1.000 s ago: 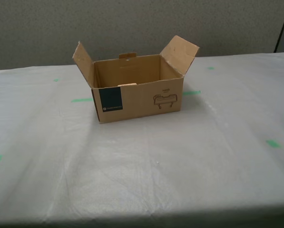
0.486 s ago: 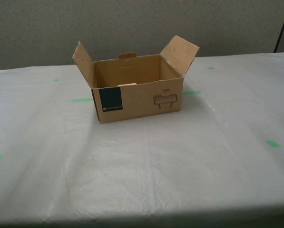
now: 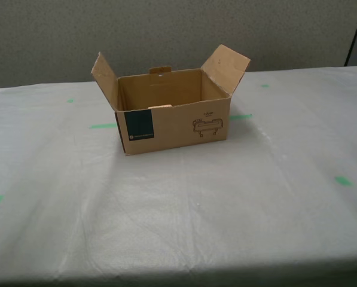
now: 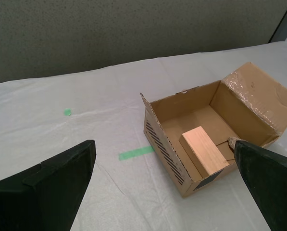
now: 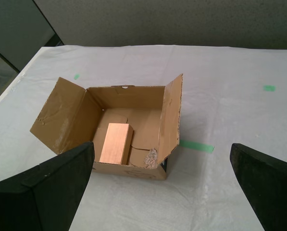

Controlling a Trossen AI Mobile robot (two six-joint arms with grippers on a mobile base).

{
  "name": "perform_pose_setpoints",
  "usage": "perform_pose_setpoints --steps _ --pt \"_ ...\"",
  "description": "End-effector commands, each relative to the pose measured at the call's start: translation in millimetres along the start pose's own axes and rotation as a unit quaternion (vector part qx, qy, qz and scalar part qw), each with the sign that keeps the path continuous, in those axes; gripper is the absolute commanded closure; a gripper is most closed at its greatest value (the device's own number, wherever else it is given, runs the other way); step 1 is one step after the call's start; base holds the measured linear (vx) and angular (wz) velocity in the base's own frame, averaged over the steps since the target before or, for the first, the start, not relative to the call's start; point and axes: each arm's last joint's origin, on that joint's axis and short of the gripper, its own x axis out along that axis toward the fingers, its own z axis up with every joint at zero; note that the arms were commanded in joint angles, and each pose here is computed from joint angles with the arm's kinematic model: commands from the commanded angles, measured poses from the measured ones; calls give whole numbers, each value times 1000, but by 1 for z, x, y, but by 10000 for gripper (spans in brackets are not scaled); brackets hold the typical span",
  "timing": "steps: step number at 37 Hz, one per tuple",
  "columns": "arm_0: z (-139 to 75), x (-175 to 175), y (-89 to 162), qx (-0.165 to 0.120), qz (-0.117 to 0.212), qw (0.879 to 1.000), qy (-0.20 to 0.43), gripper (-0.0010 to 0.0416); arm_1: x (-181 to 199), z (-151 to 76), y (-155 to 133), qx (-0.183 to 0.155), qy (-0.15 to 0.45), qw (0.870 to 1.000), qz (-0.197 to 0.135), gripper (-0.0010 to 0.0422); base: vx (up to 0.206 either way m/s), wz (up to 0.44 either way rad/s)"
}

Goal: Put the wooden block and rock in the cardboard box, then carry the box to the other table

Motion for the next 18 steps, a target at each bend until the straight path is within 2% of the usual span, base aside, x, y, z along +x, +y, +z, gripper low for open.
perform_pose_setpoints --steps 1,18 --pt "0 0 0 0 -1 1000 -2 12 0 0 0 0 -1 1000 1 18 0 0" --pt "0 0 0 0 -1 1000 -2 12 0 0 0 0 -1 1000 1 18 0 0"
